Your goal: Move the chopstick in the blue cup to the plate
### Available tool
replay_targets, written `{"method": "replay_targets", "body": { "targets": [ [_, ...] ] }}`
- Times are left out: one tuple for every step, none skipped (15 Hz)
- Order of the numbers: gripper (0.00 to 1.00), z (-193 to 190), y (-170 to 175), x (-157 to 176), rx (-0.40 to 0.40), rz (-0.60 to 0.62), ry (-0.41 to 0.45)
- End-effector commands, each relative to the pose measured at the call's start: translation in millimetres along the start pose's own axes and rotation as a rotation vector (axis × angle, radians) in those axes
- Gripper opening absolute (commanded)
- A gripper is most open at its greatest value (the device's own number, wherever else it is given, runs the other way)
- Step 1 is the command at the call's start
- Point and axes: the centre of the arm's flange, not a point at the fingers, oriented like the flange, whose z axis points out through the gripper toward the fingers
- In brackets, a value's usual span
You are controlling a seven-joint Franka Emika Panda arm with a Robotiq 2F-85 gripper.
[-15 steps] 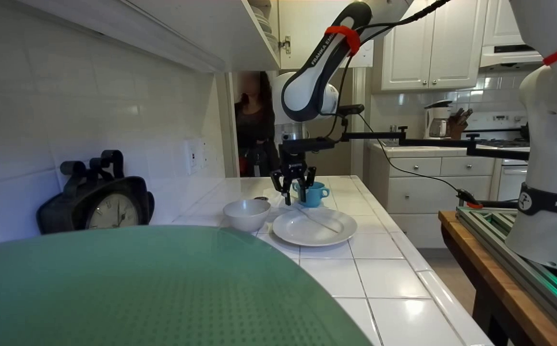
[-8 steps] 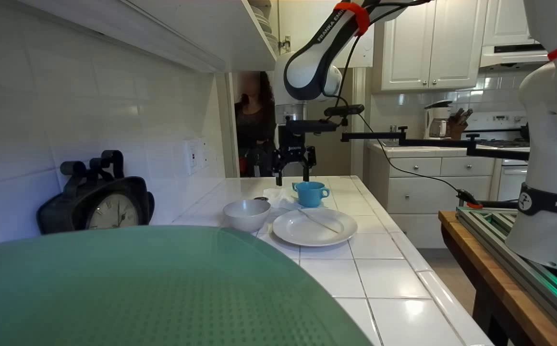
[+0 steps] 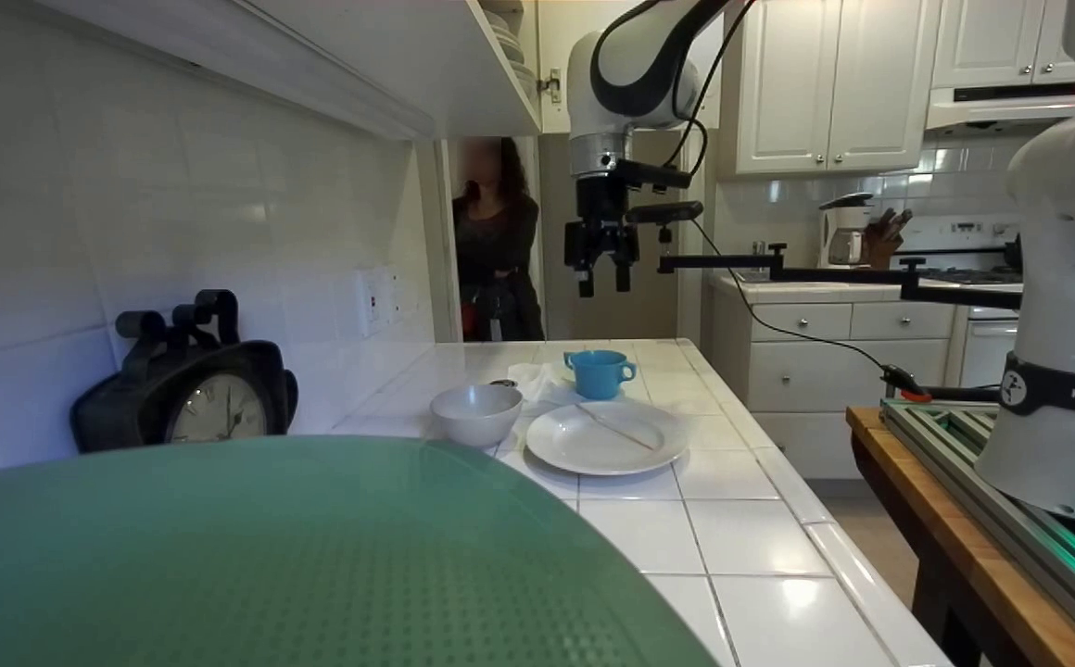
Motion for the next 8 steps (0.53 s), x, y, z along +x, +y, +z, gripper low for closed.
{"method": "replay_targets", "body": {
  "targets": [
    [1.0, -31, 12, -31, -0.005, -0.124, 0.067],
    [1.0, -40, 11, -37, -0.013, -0.126, 0.081],
    [1.0, -48, 11, -43, -0.025, -0.129, 0.097],
    [1.0, -55, 12, -48, -0.035, -0.112, 0.109],
    [1.0, -61, 13, -52, -0.044, -0.116, 0.116],
    [1.0, -55, 8, -35, -0.022, -0.107, 0.1],
    [1.0, -60, 9, -37, -0.021, -0.109, 0.108],
    [1.0, -60, 9, -37, -0.021, -0.109, 0.109]
  ]
}}
